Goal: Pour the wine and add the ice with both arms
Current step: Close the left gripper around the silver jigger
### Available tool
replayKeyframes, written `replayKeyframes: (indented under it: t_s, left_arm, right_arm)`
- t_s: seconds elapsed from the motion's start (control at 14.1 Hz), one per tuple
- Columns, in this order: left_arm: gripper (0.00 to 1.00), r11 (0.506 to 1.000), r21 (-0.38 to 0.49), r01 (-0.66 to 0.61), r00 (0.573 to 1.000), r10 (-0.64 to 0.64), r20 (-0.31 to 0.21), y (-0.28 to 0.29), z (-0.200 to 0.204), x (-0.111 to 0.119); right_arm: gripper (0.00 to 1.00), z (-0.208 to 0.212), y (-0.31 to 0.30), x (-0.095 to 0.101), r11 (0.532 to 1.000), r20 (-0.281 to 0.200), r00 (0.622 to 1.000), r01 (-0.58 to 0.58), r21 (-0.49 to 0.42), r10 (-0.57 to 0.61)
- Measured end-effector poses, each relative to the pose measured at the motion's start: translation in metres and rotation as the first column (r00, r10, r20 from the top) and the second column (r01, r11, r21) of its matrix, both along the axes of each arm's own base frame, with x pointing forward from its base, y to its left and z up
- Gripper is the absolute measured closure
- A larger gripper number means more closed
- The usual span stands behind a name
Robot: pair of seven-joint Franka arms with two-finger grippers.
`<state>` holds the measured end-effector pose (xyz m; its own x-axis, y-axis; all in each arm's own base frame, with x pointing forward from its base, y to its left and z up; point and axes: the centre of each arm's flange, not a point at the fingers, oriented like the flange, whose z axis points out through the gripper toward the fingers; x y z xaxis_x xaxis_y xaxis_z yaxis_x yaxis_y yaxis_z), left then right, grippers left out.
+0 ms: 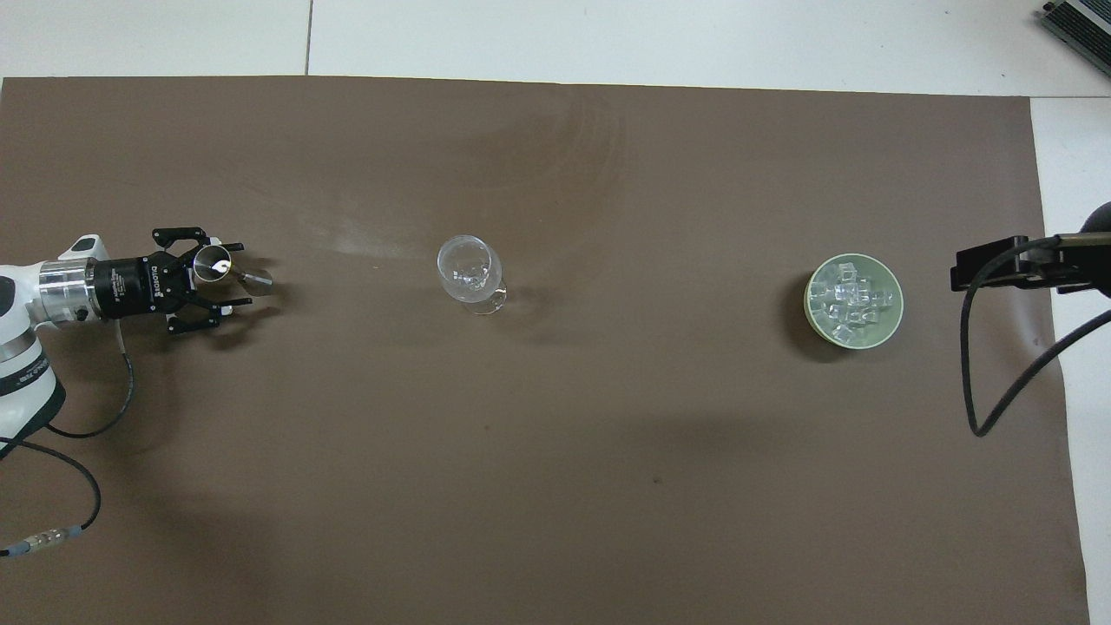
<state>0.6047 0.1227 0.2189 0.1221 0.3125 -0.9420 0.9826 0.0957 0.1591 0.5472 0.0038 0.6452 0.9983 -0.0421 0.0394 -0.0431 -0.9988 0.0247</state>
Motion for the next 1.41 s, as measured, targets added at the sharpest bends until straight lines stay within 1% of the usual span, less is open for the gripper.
replayKeyframes:
  t_s: [0.28,0.71,1.06,1.34,1.41]
  left_arm:
    - [0.19,1.0,-0.001,-0.001,1.0,0.001,-0.004,-0.0001,-0.0015,-0.0004]
    - [0.18,1.0,-0.008,-0.01,0.999,0.01,-0.038,-0.0001,-0.0054,-0.0014]
    - [0.2,1.0,-0.011,-0.019,0.998,0.018,-0.053,0.0022,-0.0061,-0.0024]
    - [0.2,1.0,-0.029,-0.009,0.998,0.008,-0.06,0.0012,-0.005,-0.0039]
    - [0.22,0.999,-0.035,-0.006,0.998,0.004,-0.06,0.0004,-0.0045,-0.0042]
  right_arm:
    - [0.0,0.0,0.0,0.0,1.0,0.0,1.0,0.0,0.0,0.0]
    - [0.0,0.0,0.0,0.0,1.0,0.0,1.0,0.0,0.0,0.0]
    - [0.0,0.0,0.0,0.0,1.0,0.0,1.0,0.0,0.0,0.0]
    - [0.0,0.0,0.0,0.0,1.0,0.0,1.0,0.0,0.0,0.0]
    - [0.0,0.0,0.0,0.0,1.0,0.0,1.0,0.0,0.0,0.0]
